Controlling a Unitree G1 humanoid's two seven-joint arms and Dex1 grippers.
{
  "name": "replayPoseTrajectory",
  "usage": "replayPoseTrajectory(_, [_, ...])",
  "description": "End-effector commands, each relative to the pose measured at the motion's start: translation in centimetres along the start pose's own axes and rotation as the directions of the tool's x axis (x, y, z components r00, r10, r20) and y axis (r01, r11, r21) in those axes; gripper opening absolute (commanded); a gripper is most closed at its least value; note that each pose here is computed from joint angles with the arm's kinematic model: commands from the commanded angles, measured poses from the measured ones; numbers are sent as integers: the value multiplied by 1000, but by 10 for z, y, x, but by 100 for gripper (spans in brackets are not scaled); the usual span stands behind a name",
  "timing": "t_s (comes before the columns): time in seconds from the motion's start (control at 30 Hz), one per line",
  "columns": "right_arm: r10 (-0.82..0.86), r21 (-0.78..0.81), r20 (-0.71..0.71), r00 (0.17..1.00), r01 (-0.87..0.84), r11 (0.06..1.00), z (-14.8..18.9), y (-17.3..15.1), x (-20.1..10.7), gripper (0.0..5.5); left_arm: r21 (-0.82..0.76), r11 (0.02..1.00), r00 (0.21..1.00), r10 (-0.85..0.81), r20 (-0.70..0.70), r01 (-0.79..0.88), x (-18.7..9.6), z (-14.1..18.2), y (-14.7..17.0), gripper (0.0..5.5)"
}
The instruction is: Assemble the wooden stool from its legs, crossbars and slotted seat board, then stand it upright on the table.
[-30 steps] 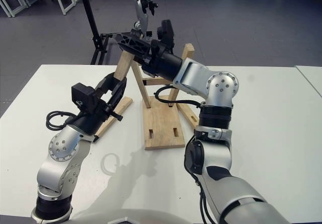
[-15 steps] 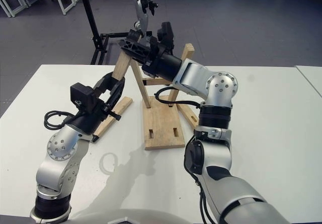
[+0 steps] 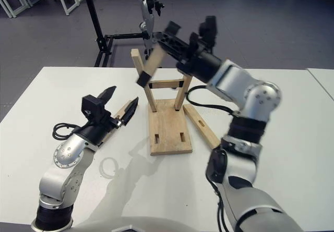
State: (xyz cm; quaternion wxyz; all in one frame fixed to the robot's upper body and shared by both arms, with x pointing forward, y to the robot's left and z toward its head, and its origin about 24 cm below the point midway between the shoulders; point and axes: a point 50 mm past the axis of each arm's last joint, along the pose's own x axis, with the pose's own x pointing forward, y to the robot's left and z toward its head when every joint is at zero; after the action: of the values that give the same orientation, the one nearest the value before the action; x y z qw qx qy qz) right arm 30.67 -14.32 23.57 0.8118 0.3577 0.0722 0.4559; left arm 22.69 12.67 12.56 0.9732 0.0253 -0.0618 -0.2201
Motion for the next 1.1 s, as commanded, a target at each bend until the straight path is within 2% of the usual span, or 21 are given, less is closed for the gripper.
replayPoseTrajectory(0.03, [-192, -212, -37, 981, 180, 960, -8, -5, -34, 42, 23, 993, 992, 113, -52, -112, -4, -11, 13, 404])
replayPoseTrajectory(0.1, [-362, -338, -9, 932, 337, 878, -16, -26, -52, 42, 30, 991, 990, 130, -54, -128, -4, -13, 14, 404])
replayPoseTrajectory(0.2, [-472, -421, 96, 876, 465, 779, -30, -59, -66, 42, 24, 990, 988, 139, -60, -138, -3, -17, 12, 404])
replayPoseTrajectory(0.27, [-507, -472, 127, 852, 502, 725, -40, -81, -73, 42, 20, 991, 989, 135, -63, -134, -2, -19, 10, 404])
replayPoseTrajectory(0.43, [-540, -513, 107, 835, 511, 690, -59, -114, -88, 42, 22, 992, 989, 125, -73, -124, -2, -22, 9, 404])
replayPoseTrajectory(0.83, [-590, -538, 68, 805, 527, 658, -77, -124, -112, 42, 20, 991, 988, 134, -82, -133, -5, -22, 7, 404])
replayPoseTrajectory(1.0, [-556, -543, 127, 822, 526, 654, -71, -106, -99, 42, 21, 990, 987, 139, -85, -138, -6, -23, 7, 404])
replayPoseTrajectory(1.1, [-555, -604, 164, 816, 528, 597, -62, -98, -97, 42, 21, 991, 987, 137, -85, -135, -7, -23, 6, 404])
